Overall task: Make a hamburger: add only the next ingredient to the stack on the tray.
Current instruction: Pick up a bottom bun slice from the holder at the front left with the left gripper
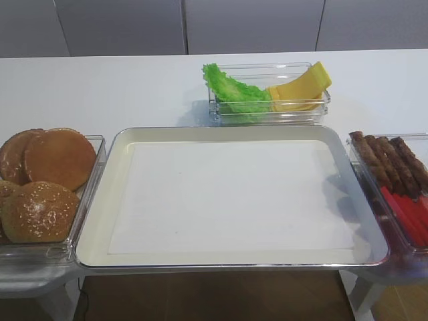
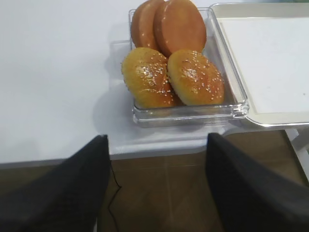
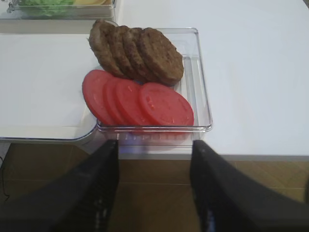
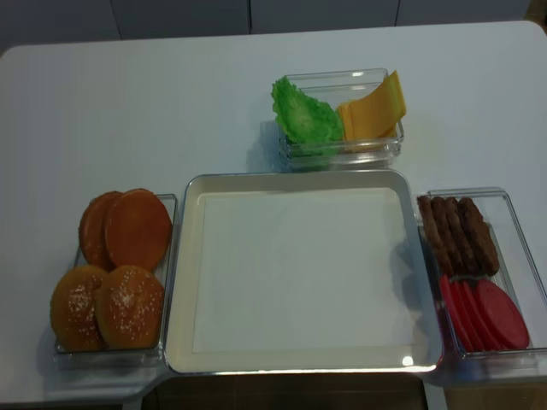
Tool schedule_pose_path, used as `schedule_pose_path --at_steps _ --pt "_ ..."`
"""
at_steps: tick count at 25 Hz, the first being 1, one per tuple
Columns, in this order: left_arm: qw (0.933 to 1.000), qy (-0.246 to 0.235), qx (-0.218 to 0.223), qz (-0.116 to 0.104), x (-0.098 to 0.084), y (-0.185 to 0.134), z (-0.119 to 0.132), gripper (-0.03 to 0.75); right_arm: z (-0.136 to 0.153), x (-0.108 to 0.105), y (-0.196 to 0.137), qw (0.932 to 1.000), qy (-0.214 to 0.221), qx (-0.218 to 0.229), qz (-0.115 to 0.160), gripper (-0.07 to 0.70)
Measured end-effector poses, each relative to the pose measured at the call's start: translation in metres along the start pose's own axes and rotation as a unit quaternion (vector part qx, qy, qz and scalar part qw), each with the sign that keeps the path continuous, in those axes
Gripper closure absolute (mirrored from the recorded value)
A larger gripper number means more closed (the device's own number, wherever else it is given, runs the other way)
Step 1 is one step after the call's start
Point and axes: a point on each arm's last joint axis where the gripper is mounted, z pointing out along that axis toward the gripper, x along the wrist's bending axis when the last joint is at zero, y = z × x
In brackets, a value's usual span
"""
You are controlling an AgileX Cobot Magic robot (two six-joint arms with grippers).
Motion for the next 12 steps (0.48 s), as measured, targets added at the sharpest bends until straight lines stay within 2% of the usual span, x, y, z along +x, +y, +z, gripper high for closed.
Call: schedule_pose_path --at_steps 7,11,12 --pt "0.9997 -0.001 0.024 -0.002 -0.006 0.045 0.017 0.262 0.0 0.0 0.0 1.0 0.0 0.0 0.0 0.256" --pt "0.9989 0.005 0.046 0.01 -0.01 0.084 0.035 0.263 0.0 0.0 0.0 1.0 0.0 0.0 0.0 0.257" --pt "0.9989 0.005 0.046 0.01 -0.01 0.084 0.035 0.263 0.0 0.0 0.0 1.0 0.0 0.0 0.0 0.257"
